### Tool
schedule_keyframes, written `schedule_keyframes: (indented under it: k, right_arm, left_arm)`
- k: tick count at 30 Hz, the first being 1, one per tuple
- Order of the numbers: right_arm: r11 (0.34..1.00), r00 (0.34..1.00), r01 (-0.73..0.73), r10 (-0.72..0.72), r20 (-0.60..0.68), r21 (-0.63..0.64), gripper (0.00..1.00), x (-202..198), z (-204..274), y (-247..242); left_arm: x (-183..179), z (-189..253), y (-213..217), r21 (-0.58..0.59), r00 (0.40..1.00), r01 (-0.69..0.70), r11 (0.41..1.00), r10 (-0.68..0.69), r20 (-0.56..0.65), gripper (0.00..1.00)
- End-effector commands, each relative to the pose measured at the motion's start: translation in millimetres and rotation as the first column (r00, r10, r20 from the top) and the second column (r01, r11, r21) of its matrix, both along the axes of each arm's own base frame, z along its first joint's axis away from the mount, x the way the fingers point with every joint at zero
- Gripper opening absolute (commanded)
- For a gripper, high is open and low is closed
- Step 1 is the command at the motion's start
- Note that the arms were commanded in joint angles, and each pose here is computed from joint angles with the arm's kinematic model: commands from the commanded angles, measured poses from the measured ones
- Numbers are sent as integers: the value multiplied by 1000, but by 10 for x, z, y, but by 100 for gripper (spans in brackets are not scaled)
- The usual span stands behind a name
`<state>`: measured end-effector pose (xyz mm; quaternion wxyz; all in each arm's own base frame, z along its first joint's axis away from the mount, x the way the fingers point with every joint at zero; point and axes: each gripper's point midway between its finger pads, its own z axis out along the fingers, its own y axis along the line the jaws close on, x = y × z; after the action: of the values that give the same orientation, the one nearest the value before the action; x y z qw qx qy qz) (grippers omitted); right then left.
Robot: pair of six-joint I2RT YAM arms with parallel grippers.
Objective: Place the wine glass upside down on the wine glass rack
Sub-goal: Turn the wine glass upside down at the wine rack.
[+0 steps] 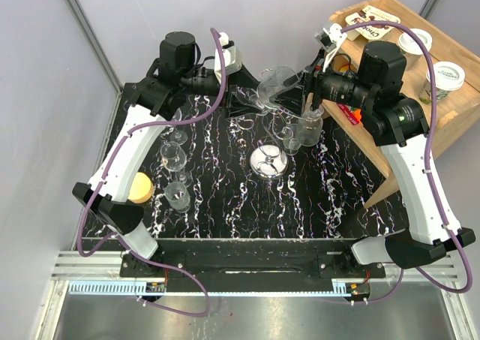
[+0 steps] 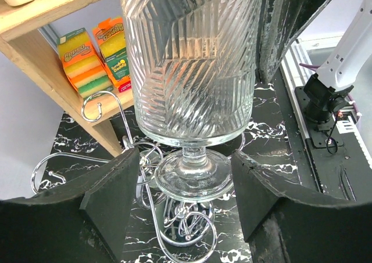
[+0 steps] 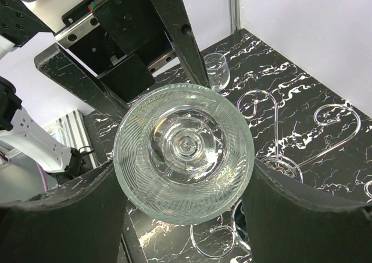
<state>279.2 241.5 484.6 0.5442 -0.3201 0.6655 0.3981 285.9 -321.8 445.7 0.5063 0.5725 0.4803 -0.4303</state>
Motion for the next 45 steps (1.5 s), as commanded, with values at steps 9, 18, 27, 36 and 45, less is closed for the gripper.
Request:
schedule_keyframes:
  k: [9, 18, 27, 36, 45]
  right_arm:
    - [997, 990, -32, 23, 137, 65, 10, -117, 406, -11]
    - [996, 991, -37, 27, 135, 75, 10, -94, 423, 9]
    - [997, 989, -39, 28, 143, 72, 10, -79, 429, 16]
    - [998, 987, -36, 27, 160, 55, 10, -106, 400, -10]
    - [999, 987, -25, 18, 159, 40, 15, -96, 324, -27]
  left_arm:
    - [-23, 196, 17, -53, 999, 22, 998, -21, 24, 68]
    - [-26, 79, -107, -34, 999, 27, 999, -26, 19, 66]
    - [-6, -10, -207, -6, 999, 16, 1000, -16, 37, 56]
    - [21, -10, -262, -4, 999, 13, 1000, -12, 32, 17]
    - [17, 40, -251, -11, 1000, -10, 1000, 10, 15, 0]
